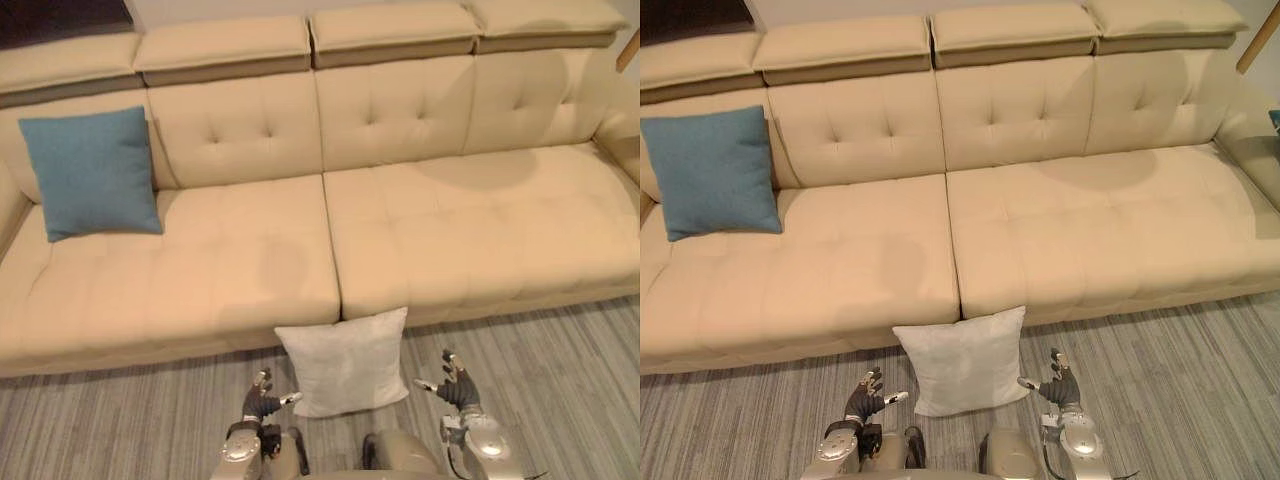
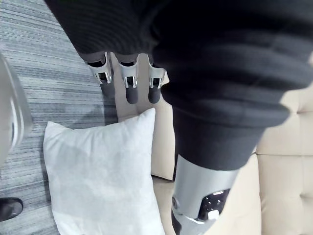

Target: Pick up cushions and gather them together orderly.

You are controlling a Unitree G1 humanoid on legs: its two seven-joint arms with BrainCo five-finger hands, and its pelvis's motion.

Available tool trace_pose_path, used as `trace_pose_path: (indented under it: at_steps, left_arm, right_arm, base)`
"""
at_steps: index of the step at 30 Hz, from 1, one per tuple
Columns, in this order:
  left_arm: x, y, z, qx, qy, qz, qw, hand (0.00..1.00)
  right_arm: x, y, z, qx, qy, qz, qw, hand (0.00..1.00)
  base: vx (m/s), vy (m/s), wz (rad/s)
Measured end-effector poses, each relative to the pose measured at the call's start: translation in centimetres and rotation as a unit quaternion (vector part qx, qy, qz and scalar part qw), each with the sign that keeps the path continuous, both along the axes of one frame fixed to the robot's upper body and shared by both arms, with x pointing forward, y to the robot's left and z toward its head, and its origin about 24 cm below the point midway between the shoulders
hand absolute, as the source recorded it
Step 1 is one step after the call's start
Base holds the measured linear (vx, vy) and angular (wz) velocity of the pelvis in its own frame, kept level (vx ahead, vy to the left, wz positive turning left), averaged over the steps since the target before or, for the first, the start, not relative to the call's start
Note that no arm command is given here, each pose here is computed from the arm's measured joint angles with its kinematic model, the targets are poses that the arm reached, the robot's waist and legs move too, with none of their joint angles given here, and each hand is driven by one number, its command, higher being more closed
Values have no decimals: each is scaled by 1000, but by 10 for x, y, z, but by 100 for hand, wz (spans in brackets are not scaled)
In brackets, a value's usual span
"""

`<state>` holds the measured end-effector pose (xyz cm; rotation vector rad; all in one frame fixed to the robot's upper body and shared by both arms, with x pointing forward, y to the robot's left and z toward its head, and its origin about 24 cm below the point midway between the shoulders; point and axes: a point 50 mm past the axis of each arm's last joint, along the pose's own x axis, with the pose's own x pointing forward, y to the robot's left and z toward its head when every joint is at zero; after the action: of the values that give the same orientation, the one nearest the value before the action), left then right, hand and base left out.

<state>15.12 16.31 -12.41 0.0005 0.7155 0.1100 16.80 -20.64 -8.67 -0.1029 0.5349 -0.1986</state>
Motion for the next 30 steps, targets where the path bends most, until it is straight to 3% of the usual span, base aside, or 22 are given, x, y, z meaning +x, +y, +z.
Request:
trace_pose_path:
  at_steps: [5, 8, 14, 19, 24, 30]
  left_arm:
    - [17, 15, 12, 26, -34, 9, 999, 0]
    - [51, 30, 35, 45, -95, 32, 994, 0]
    - [123, 45, 91, 27, -219, 102, 970, 0]
    - [188, 58, 173, -2, -342, 155, 927, 0]
    - [216, 44, 224, -26, -407, 153, 900, 0]
    - [240, 5, 285, -53, -477, 102, 871, 0]
  right_arm:
    - [14, -1, 8, -12, -23, -12, 1000, 0]
    - [39, -1, 23, -21, -60, -12, 998, 0]
    - [108, -11, 74, -40, -163, -32, 985, 0]
    - [181, -20, 171, -32, -302, -73, 950, 0]
    - [214, -17, 247, -23, -390, -96, 915, 0]
    - [231, 0, 312, -6, -453, -108, 885, 0]
  base:
    - [-13, 134, -18]
    - [-99, 69, -4]
    - [-175, 28, 0]
    - [-140, -51, 3]
    - [-91, -58, 3]
    - [-94, -46, 9]
